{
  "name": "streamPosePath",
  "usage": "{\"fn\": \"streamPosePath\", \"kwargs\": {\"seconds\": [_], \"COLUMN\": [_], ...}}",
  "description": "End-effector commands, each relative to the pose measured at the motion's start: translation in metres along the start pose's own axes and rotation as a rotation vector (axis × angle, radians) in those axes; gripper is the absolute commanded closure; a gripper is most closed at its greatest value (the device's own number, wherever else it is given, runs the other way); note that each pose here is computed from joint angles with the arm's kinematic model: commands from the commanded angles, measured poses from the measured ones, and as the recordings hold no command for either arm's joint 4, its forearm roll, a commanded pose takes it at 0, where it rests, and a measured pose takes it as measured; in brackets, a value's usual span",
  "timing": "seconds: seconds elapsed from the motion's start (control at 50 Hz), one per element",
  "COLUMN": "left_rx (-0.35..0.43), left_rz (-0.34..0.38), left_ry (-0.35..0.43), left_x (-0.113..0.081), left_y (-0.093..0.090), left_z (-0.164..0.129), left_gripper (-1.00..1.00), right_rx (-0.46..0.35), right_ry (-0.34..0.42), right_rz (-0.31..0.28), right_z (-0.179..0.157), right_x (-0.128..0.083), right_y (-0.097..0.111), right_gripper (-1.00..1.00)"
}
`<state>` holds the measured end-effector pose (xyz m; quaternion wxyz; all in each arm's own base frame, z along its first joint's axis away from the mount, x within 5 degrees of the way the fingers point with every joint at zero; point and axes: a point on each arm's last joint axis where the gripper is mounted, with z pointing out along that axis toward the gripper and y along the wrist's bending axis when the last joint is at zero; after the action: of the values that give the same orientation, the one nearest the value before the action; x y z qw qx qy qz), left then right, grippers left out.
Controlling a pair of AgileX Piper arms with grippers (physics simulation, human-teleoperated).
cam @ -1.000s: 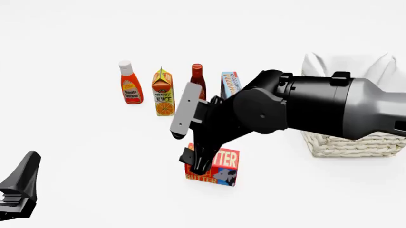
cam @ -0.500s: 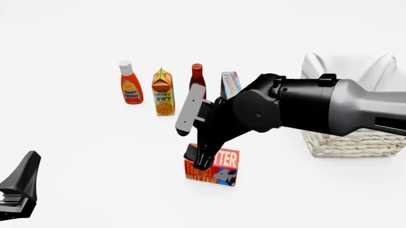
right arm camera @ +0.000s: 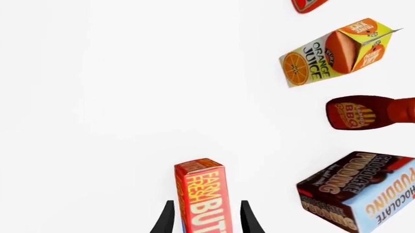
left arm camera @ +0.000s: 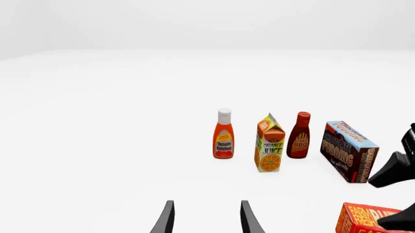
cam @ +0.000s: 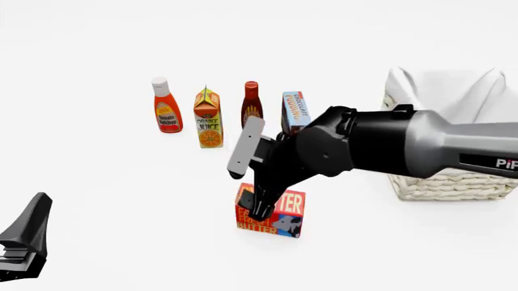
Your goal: Pick the butter and place it in the basket.
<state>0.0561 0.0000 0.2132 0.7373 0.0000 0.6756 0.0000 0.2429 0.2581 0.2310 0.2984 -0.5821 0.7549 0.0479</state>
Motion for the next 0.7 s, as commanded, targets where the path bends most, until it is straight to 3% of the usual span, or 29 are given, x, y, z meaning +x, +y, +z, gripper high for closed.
{"fn": "streamPosePath", "kwargs": {"seconds": [0.02, 0.7], "left_rx": [0.0, 0.0], "left_rz": [0.0, 0.0], "left_ry": [0.0, 0.0], "left_x": [0.0, 0.0], "left_y": [0.0, 0.0], "left_z": [0.0, 0.0], "left_gripper": [-1.0, -1.0], "right_rx": [-0.001, 0.004], "right_ry": [0.002, 0.018], "right_rz": [0.01, 0.037], "right_z": [0.007, 0.024], "right_x": [0.006, 0.014], "right_y": [0.003, -0.001], "right_gripper": [-1.0, -1.0]}}
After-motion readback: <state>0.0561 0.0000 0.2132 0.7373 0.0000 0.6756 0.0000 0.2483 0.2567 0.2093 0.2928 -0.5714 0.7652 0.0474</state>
